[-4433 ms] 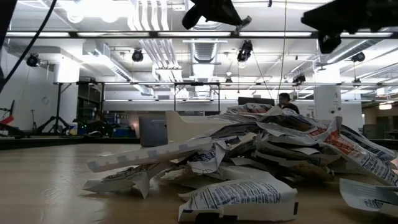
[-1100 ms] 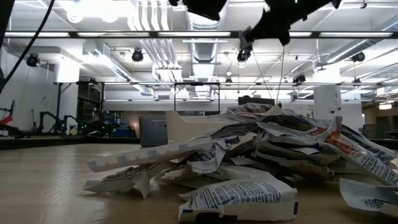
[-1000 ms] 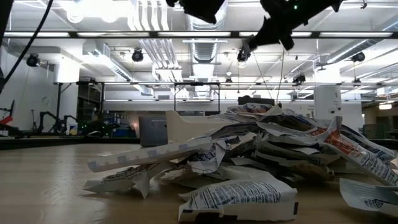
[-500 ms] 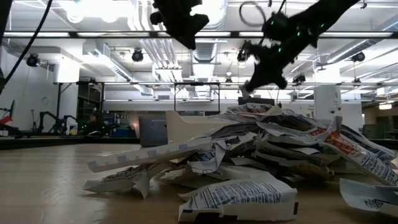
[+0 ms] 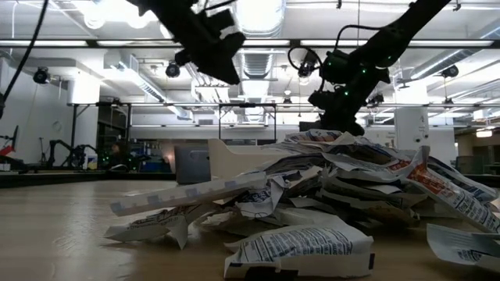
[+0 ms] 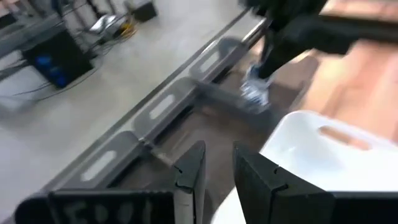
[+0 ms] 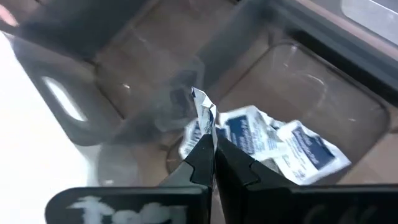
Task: Pick & Place First Aid Supplies
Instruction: Put the white alcohol pad into the right black bin
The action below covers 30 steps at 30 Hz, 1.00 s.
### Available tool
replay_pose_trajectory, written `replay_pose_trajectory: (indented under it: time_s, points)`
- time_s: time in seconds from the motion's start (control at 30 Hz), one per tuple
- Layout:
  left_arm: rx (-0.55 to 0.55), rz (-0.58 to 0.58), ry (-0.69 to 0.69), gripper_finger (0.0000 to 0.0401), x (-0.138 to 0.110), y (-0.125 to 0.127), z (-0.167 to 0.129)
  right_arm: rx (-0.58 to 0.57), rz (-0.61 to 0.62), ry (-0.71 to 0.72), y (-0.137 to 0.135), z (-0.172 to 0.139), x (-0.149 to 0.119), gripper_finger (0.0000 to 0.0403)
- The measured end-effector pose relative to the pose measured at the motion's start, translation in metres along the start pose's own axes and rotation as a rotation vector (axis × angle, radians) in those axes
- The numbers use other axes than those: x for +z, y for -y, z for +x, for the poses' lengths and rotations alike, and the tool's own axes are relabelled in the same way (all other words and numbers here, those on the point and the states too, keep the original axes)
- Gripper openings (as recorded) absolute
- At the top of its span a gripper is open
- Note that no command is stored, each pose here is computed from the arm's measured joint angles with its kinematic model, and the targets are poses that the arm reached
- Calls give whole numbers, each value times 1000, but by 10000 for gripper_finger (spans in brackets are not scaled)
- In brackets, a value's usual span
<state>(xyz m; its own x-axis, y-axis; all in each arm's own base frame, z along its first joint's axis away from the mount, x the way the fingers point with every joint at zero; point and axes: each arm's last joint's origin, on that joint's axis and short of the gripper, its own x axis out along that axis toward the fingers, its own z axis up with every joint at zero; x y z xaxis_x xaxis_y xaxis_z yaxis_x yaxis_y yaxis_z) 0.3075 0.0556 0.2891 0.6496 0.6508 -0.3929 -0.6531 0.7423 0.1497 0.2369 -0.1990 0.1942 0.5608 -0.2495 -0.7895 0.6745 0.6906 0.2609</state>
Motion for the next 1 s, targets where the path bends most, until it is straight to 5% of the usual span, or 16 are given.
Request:
replay_pose_trajectory:
  time_s: [0.4,0.63,1.0]
  points:
    - [-206,-220,299,80,-60,-30,-39,-70,-7,-49,5,0,-5,8]
    - [-288,-260,249,80,-91,-35,-43,-101,-8,-46,5,0,-5,8]
    - [-431,-236,188,79,-87,-59,-30,-118,-6,-42,6,0,-5,8]
